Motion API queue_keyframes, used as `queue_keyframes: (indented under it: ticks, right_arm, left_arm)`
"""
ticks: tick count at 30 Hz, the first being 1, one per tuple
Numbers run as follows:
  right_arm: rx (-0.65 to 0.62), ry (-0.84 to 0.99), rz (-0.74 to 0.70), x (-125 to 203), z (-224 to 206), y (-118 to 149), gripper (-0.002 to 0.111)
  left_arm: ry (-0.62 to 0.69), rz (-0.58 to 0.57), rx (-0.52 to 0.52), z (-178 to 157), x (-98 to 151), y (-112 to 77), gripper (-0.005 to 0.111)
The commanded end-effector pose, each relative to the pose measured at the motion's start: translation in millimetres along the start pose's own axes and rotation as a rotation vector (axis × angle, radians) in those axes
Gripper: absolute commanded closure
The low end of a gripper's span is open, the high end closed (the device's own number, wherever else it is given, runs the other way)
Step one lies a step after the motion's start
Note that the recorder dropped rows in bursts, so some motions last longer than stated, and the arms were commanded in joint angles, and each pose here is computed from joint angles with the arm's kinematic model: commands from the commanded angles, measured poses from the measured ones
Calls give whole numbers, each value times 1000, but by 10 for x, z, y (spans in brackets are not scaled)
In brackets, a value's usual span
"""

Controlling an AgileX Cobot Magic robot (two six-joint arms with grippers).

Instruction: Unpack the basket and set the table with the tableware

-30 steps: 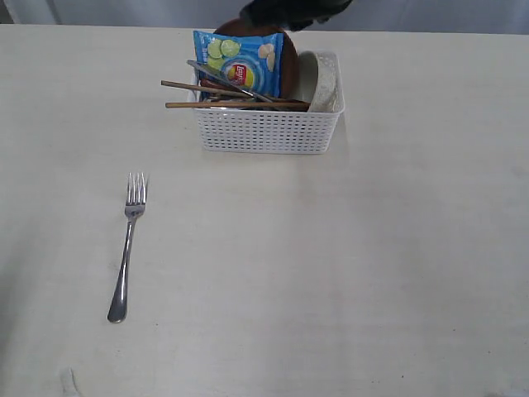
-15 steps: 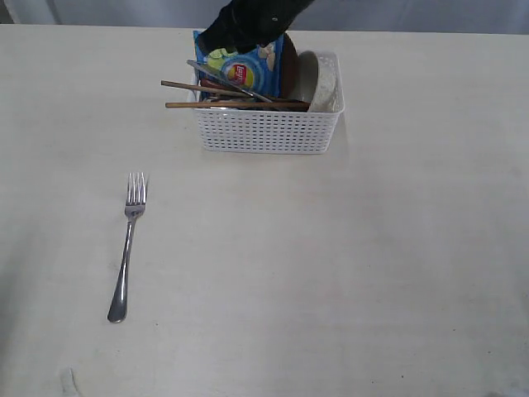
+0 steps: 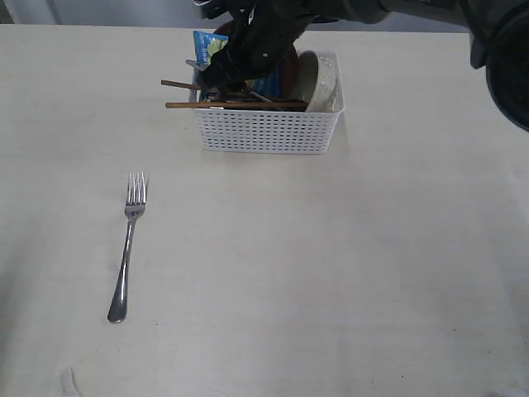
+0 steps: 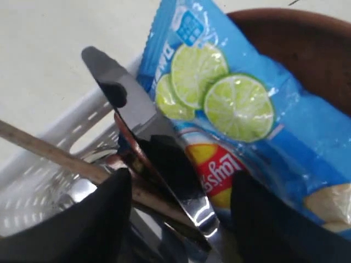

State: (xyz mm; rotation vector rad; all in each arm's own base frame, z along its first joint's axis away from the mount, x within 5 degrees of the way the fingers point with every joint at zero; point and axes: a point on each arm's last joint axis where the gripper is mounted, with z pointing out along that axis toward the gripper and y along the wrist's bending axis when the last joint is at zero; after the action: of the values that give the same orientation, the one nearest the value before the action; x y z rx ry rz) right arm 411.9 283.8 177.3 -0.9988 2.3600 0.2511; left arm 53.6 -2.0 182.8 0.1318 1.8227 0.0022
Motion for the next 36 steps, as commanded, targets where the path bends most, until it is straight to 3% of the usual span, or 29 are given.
queue_keyframes:
  ticks: [1,9,12,17,18,36]
  right_arm:
    - [3,3,5,29,72,-46,55]
    - [-1,33,9,127,258,-43,63]
    - [-6,57,10,189,356,-38,82]
    - [-9,65,10,197,357,-36,99]
    - [-8,63,10,189,341,-36,107]
    - [5,-27,-1,-104,-243,-42,109]
  left_arm:
    - [-1,0,4,1,6,-3,107]
    - [-1,0,4,1,6,-3,107]
    - [-1,0,4,1,6,-3,107]
    - [-1,0,4,1,6,-3,107]
    - [-1,0,4,1,6,-3,107]
    - [-1,0,4,1,6,-3,107]
